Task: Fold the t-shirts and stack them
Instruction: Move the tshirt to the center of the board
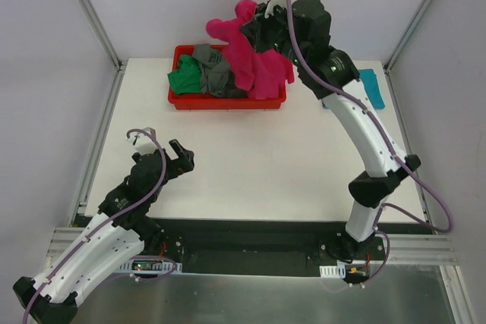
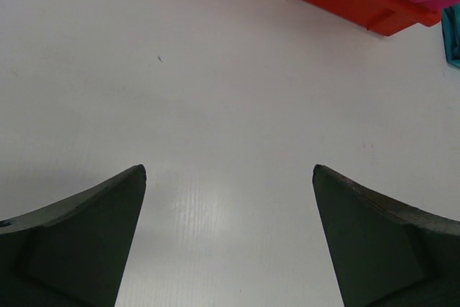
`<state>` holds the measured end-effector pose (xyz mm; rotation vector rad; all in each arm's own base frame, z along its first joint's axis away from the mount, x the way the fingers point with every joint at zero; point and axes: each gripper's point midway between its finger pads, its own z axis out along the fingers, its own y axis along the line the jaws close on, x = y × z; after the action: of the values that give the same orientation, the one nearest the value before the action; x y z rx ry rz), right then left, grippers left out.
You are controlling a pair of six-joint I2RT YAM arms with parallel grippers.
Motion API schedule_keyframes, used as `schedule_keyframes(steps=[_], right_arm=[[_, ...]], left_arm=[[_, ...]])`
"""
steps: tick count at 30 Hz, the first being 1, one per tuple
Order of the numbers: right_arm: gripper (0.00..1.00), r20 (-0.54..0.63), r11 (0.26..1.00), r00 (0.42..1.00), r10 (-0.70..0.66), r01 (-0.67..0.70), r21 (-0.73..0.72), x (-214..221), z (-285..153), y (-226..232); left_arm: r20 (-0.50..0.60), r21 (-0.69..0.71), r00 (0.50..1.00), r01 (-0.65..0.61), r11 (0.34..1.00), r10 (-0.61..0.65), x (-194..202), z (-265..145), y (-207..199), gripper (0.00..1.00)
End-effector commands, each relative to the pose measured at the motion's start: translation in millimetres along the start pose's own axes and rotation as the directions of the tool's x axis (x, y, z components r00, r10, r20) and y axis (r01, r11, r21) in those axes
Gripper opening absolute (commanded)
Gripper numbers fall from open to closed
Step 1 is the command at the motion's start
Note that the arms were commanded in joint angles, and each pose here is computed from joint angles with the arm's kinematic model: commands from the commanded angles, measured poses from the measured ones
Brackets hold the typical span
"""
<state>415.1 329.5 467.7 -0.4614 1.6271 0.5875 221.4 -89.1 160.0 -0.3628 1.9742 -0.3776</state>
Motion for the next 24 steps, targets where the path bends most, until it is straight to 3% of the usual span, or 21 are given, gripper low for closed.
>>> schedule_keyframes(steps=[1,8,12,20,24], right_arm=[[0.00,0.094,0.989,0.991,-0.092,0.102,-0.109,-37,-50,48],[0.00,0.218,0.955,0.971,-0.101,0.156,-0.253,-74,-109,114],[0.00,0.236,0.958,0.962,-0.140,0.192,-0.212,-77,-123,124],[0.00,0.186,0.986,0.969,-0.161,0.168,-0.023,-59,-122,86],[0.00,0.046,0.975,0.977,-0.209,0.204,0.083,14,-116,51]], left_arm=[[-0.006,0.023,0.999,0.031,0.999,-0.031,-1,2,-6,0.99],[-0.003,0.035,0.999,0.042,0.999,-0.042,-1,0,-7,0.99],[0.000,0.038,0.999,0.044,0.998,-0.044,-2,-1,-8,0.99],[0.005,0.025,0.999,0.045,0.999,-0.045,-2,0,-5,0.99],[0.002,0.010,0.999,0.041,0.999,-0.041,-1,2,-3,0.99]])
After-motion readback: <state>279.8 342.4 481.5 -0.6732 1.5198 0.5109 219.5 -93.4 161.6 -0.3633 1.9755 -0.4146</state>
